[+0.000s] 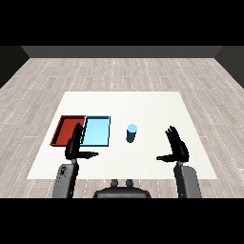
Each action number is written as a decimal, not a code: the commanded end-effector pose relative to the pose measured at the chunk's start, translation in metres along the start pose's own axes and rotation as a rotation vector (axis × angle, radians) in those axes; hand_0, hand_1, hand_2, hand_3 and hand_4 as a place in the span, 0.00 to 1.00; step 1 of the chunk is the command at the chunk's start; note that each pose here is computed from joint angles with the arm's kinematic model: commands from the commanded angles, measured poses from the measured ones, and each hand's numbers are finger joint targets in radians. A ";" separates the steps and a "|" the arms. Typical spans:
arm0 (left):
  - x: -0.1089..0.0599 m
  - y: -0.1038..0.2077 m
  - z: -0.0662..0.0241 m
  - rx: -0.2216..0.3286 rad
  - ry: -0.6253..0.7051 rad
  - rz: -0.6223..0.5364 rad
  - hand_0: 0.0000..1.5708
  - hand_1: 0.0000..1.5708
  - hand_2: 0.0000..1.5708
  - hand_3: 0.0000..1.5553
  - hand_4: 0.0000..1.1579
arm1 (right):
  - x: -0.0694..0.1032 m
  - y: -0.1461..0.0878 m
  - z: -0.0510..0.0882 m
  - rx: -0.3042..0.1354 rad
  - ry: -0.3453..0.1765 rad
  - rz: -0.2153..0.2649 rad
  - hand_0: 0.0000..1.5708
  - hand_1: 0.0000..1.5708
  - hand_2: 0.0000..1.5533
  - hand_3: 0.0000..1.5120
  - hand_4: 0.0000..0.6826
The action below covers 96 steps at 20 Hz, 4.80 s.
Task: Pick the blue can and put it in the blue box
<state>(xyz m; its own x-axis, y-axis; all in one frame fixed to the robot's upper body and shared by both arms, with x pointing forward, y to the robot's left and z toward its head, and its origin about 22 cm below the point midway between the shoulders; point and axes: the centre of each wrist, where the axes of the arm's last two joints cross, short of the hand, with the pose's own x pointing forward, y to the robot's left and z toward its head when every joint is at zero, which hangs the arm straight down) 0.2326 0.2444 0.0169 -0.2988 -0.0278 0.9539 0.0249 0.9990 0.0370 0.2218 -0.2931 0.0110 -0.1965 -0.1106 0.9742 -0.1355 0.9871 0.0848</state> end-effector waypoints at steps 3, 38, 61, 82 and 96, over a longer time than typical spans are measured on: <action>0.001 -0.002 -0.0010 -0.001 -0.074 -0.008 0.00 0.00 0.00 0.00 0.00 | -0.003 -0.030 0.005 0.018 -0.051 -0.049 0.00 0.00 0.00 0.00 0.00; 0.010 0.011 0.0143 0.019 -0.064 0.036 0.00 0.00 0.00 0.00 0.00 | -0.067 0.080 -0.087 -0.019 0.143 -0.200 0.00 0.00 0.00 0.00 0.00; 0.005 0.015 0.0005 0.018 -0.084 0.057 0.00 0.00 0.00 0.00 0.00 | -0.102 0.143 -0.133 0.027 0.214 -0.119 0.00 0.00 0.00 0.00 0.00; 0.001 0.008 0.0105 0.051 -0.084 0.066 0.00 0.00 0.00 0.00 0.00 | -0.122 0.152 -0.131 0.077 0.285 -0.098 0.00 0.00 0.00 0.00 0.00; 0.002 0.018 0.0022 0.046 -0.063 0.057 0.00 0.00 0.00 0.00 0.00 | -0.120 0.172 -0.131 -0.031 0.440 0.364 0.97 0.97 0.99 0.99 0.77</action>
<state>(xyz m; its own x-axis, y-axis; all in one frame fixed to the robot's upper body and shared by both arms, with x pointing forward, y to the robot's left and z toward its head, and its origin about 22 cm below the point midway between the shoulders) 0.2274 0.2653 0.0222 -0.3659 0.0353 0.9300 -0.0076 0.9991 -0.0409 0.3603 -0.1027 -0.0576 0.1614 0.2160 0.9630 -0.1002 0.9743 -0.2018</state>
